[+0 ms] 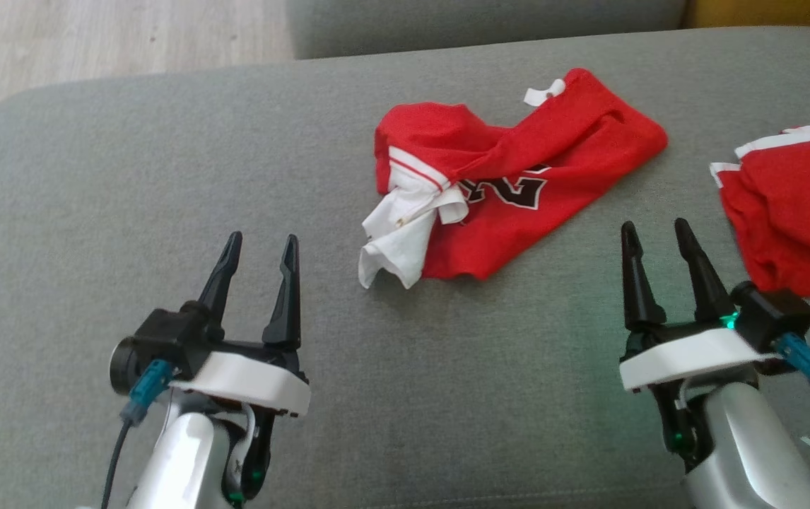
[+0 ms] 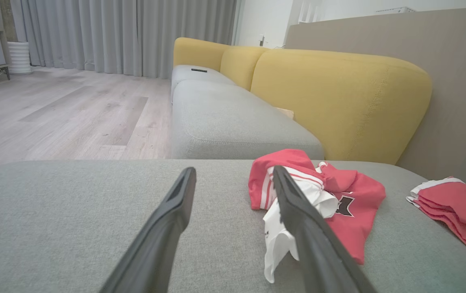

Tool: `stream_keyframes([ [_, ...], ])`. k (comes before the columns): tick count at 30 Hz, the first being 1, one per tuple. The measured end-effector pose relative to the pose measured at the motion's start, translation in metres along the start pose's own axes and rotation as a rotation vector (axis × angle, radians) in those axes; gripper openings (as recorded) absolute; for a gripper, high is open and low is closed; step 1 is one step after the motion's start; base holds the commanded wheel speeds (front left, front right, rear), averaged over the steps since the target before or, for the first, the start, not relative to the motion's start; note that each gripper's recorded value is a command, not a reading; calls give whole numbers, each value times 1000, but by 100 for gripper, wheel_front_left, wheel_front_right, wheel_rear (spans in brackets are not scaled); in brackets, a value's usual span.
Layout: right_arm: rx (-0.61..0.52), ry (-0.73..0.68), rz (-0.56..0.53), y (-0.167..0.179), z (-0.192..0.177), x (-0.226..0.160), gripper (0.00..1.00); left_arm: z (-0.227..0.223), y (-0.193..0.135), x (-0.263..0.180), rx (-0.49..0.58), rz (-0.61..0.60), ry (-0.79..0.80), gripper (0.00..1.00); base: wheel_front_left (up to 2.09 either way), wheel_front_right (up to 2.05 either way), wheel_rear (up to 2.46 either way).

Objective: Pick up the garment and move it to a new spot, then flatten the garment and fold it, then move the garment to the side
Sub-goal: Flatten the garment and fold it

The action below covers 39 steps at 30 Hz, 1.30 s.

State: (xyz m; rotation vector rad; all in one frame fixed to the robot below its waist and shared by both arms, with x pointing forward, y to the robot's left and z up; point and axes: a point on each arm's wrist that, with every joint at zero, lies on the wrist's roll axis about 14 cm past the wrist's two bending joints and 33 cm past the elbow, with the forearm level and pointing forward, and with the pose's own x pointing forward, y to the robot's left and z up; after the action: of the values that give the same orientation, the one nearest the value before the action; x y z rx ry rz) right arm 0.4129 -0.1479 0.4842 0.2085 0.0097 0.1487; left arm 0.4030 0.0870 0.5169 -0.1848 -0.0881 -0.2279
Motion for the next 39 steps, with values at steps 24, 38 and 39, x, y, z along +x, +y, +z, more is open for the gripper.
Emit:
stream_keyframes([
  [24,-185,423,539,153,-109,36,100,-13,56,-22,22,180,56,100,0,0,0],
  [38,-270,337,610,171,-101,48,0,-6,60,-27,24,201,38,100,0,0,0],
  [39,-270,323,634,178,-98,44,0,-5,59,-27,24,199,34,100,0,0,0],
])
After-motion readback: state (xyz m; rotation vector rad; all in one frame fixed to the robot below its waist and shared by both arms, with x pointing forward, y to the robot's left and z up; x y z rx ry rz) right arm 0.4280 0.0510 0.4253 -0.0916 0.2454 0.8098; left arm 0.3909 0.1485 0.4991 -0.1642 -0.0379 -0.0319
